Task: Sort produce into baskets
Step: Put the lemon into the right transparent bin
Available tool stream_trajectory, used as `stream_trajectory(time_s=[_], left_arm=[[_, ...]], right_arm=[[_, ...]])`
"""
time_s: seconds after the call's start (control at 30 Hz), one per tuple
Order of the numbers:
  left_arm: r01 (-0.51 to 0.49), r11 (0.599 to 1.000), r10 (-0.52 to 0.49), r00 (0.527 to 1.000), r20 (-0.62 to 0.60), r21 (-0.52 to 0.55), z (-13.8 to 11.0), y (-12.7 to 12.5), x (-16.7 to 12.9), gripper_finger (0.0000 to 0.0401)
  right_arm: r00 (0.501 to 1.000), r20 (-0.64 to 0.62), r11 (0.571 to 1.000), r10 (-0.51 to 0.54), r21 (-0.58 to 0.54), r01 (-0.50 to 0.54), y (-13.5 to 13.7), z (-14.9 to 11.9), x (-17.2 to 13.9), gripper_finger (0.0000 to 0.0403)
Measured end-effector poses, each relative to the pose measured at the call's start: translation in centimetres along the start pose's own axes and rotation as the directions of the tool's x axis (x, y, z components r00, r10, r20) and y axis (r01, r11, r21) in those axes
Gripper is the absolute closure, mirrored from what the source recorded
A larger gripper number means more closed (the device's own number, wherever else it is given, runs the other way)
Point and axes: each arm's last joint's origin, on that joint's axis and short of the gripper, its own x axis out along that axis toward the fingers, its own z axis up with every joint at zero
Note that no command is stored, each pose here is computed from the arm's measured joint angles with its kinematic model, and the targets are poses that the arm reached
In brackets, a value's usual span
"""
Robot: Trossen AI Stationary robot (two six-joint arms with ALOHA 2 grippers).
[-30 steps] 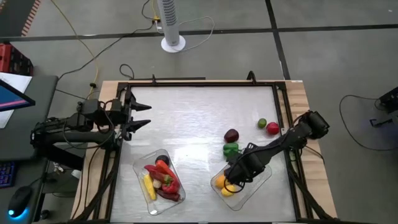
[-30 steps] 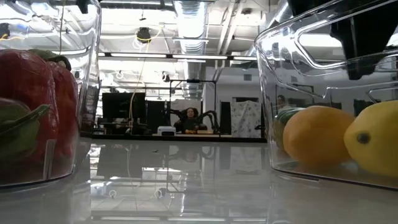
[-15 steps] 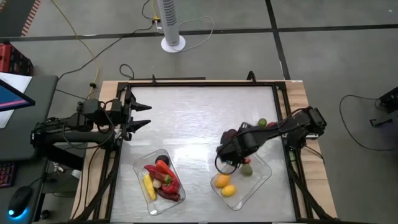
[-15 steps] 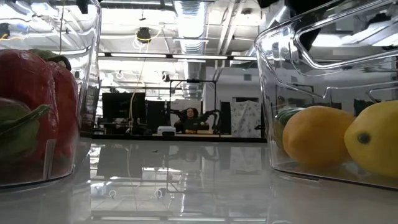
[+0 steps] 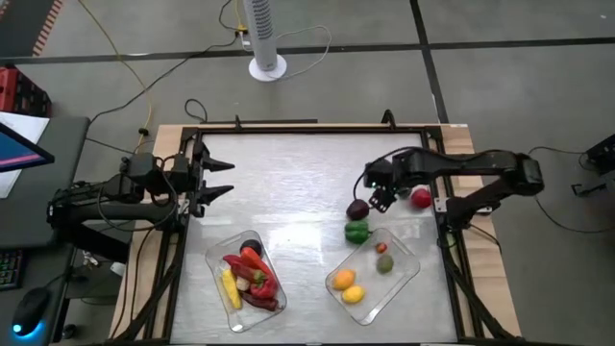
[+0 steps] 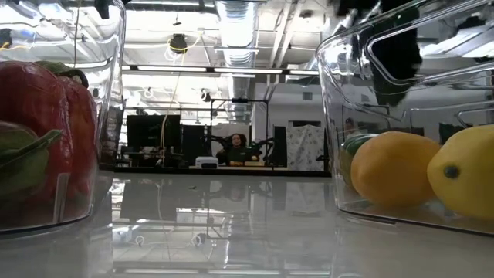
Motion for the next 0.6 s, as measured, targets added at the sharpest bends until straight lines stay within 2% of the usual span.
stream_trajectory(time_s=[0.2,0.4,0.6], left_arm=[[-0.002,1.000,0.002,1.000,0.009,0.005,0.1,0.0,0.0,0.0150],[-0.002,1.000,0.002,1.000,0.003,0.006,0.0,0.0,0.0,0.0150],[-0.002,1.000,0.002,1.000,-0.003,0.011,0.0,0.0,0.0,0.0150]], right_arm=[[0.989,-0.128,0.995,-0.075,0.058,0.083,-2.8,-0.9,4.8,0.0050],[0.968,-0.222,0.984,-0.117,0.109,0.144,-4.3,-1.4,7.3,0.0045],[0.964,-0.259,0.977,-0.055,0.184,0.105,-5.3,-1.6,9.0,0.0049]])
